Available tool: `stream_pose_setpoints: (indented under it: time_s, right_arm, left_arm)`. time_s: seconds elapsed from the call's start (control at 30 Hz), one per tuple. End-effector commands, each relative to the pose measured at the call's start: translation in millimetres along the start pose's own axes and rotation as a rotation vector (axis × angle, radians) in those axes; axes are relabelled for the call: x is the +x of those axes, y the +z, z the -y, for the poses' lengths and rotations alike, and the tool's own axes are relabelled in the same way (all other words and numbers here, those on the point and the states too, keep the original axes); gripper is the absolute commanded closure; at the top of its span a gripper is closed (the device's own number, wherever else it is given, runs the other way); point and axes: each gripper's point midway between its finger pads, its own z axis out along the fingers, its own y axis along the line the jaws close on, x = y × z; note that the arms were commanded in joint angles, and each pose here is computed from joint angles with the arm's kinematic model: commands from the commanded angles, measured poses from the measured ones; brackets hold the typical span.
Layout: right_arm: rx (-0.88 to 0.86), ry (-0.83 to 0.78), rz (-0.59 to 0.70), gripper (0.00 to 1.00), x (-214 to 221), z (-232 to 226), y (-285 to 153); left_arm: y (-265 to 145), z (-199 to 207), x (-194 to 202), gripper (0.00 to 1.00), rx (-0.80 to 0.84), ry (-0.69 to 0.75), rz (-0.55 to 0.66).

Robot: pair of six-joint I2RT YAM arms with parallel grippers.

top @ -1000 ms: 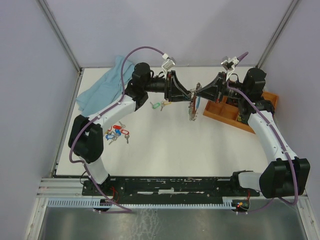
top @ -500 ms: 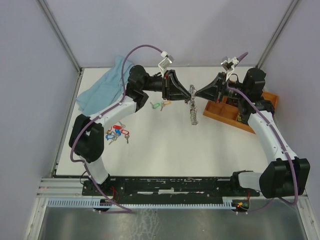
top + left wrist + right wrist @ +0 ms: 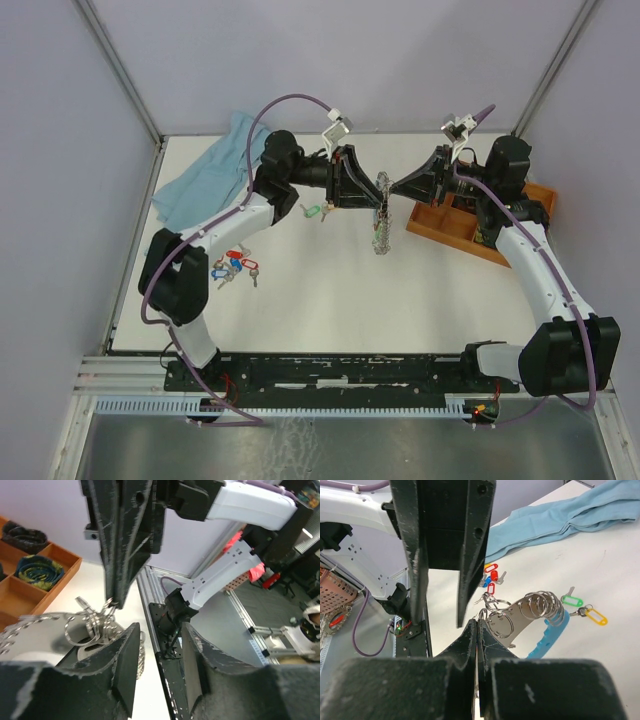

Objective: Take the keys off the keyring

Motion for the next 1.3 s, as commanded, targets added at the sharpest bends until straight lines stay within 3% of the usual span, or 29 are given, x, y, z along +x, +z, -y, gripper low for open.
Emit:
stream_pose_setpoints:
  time_s: [0.0, 0.3, 0.57, 0.83, 0.93, 1.27]
  right_arm:
    - [-0.026, -0.107, 0.030, 0.99, -25.8, -13.6, -1.3]
    - [-0.025, -0.105, 0.028, 0.99, -25.1, -12.9, -1.3]
    - [-0.025, -0.105, 0.028, 0.99, -24.9, -12.2, -1.1]
    - [-0.024, -0.104, 0.027, 0.99, -24.3, -11.8, -1.2]
    - [-0.024, -0.104, 0.028, 0.99, -24.4, -12.0, -1.1]
    - [-0.026, -0.106, 0.028, 0.99, -25.3, -13.1, -1.6]
  left_arm:
    - [-8.6, -8.8, -5.7, 0.52, -0.119, 0.094, -0.023]
    - [-14.9, -19.3, -8.5, 0.49, -0.169, 0.089, -0.010]
    - [-10.5, -8.0, -15.5, 0.49, -0.106, 0.086, 0.041]
    - [-7.9, -0.6, -18.2, 0.56, -0.065, 0.081, 0.057]
    - [-6.6, -1.1, -17.9, 0.64, -0.062, 0.076, 0.055]
    - [-4.5, -10.0, -15.7, 0.61, -0.099, 0.066, 0.045]
